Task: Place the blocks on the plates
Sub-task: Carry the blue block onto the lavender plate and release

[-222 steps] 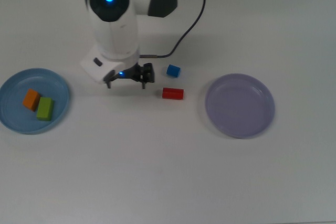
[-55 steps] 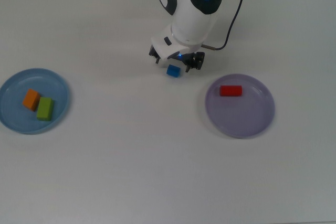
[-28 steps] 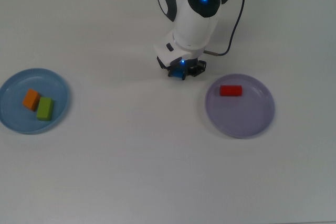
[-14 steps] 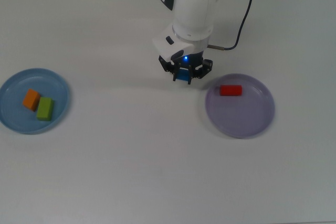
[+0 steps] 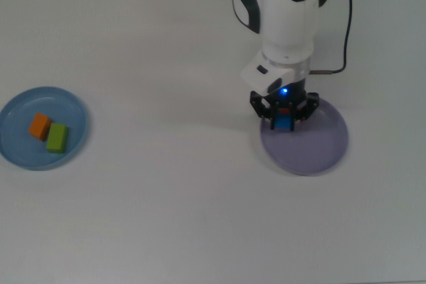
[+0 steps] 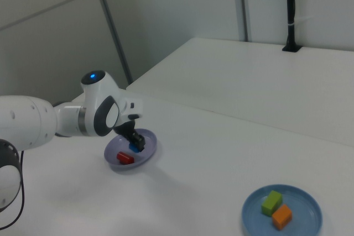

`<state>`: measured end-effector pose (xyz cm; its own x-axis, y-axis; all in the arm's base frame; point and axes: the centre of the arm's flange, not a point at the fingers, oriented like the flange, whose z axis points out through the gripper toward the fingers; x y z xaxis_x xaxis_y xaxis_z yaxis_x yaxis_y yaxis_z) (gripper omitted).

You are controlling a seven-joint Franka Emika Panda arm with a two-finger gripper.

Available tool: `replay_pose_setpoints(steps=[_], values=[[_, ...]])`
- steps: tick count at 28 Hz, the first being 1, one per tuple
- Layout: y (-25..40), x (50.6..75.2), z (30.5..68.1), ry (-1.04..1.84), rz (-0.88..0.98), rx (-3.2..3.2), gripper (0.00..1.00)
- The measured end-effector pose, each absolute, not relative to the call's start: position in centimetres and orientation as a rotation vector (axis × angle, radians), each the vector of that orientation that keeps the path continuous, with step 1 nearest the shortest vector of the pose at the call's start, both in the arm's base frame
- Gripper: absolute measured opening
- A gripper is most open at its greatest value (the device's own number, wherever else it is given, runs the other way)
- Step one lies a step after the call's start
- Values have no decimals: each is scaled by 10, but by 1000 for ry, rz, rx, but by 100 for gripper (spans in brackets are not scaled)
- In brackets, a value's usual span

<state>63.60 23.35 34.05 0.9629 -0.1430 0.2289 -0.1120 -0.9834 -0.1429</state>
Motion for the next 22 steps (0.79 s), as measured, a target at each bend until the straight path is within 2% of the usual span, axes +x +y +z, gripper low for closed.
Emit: replay_pose_setpoints(steps=[8,13,14,16,22], values=[[248,640,320,192,-411,-2947,41],[247,652,329,201,-458,-2922,59],[247,653,331,203,-465,-2919,67],[246,657,337,207,-480,-2911,75],[246,660,341,210,-493,-2905,96]])
